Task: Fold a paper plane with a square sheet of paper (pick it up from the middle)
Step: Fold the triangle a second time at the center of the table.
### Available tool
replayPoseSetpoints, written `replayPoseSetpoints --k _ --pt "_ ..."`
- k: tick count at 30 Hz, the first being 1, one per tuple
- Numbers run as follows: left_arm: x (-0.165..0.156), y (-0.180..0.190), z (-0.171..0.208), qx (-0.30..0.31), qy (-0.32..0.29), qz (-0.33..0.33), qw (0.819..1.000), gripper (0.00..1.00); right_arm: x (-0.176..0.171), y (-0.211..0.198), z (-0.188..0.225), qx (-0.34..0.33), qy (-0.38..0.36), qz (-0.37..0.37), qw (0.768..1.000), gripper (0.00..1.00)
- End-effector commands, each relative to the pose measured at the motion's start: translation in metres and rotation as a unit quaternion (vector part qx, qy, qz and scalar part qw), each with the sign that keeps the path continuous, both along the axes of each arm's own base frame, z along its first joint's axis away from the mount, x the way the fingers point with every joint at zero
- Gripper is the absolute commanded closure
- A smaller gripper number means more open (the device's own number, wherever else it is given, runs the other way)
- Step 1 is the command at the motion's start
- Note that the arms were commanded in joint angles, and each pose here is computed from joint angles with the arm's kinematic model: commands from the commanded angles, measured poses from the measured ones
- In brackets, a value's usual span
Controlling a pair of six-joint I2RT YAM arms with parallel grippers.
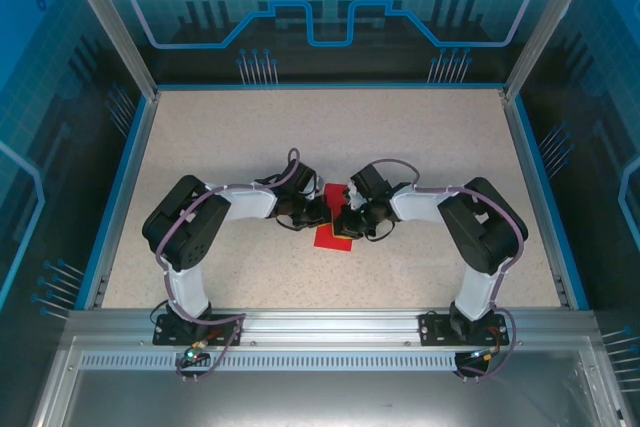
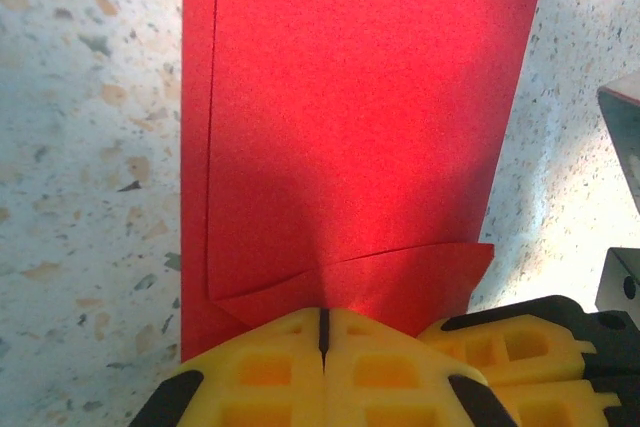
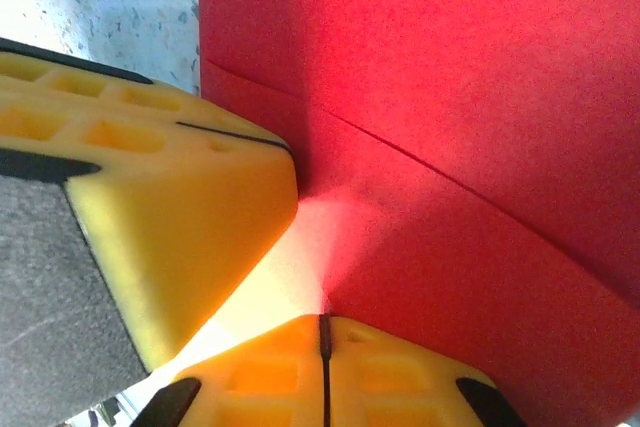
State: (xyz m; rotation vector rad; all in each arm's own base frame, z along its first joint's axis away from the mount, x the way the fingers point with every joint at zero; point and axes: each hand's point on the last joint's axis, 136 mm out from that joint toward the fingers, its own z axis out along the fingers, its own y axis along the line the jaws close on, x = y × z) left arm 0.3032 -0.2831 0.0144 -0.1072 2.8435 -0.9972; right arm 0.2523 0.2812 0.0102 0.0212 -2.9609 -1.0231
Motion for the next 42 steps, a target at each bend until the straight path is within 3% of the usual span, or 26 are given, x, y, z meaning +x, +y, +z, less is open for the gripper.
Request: replayPoseSetpoints --k 1,6,13,19,28,35,40,42 --pt "-0.007 0.014 -0.018 0.035 0.017 0.008 0.999 0.98 -0.008 -0.005 -0.002 -0.020 0.011 -0.004 1.000 0.93" --pt "-0.007 0.013 -0.019 0.033 0.017 0.008 0.999 0.98 0.002 0.009 0.021 0.023 -0.014 -0.006 1.000 0.93" --pt "-0.009 0.012 -0.019 0.026 0.020 0.008 0.999 0.98 0.010 0.008 -0.002 0.008 0.004 -0.022 1.000 0.93" --pt "-0.009 0.012 -0.020 0.027 0.021 0.009 0.999 0.98 -0.003 -0.007 -0.023 -0.032 0.030 -0.030 0.999 0.94" --pt "-0.009 0.013 -0.020 0.028 0.023 0.011 0.999 0.99 -0.016 -0.007 0.005 0.018 0.011 -0.027 0.999 0.93" --pt "-0.008 0.012 -0.020 0.030 0.024 0.013 0.999 0.99 -0.039 -0.023 -0.031 0.006 0.058 -0.027 0.998 0.95" --pt "-0.009 0.014 -0.020 0.034 0.023 0.013 0.999 0.99 -0.040 -0.018 -0.006 0.046 0.023 -0.008 0.999 0.92" --pt "-0.009 0.014 -0.021 0.034 0.025 0.014 0.999 0.99 -0.042 -0.024 -0.004 0.028 0.021 -0.006 0.999 0.92"
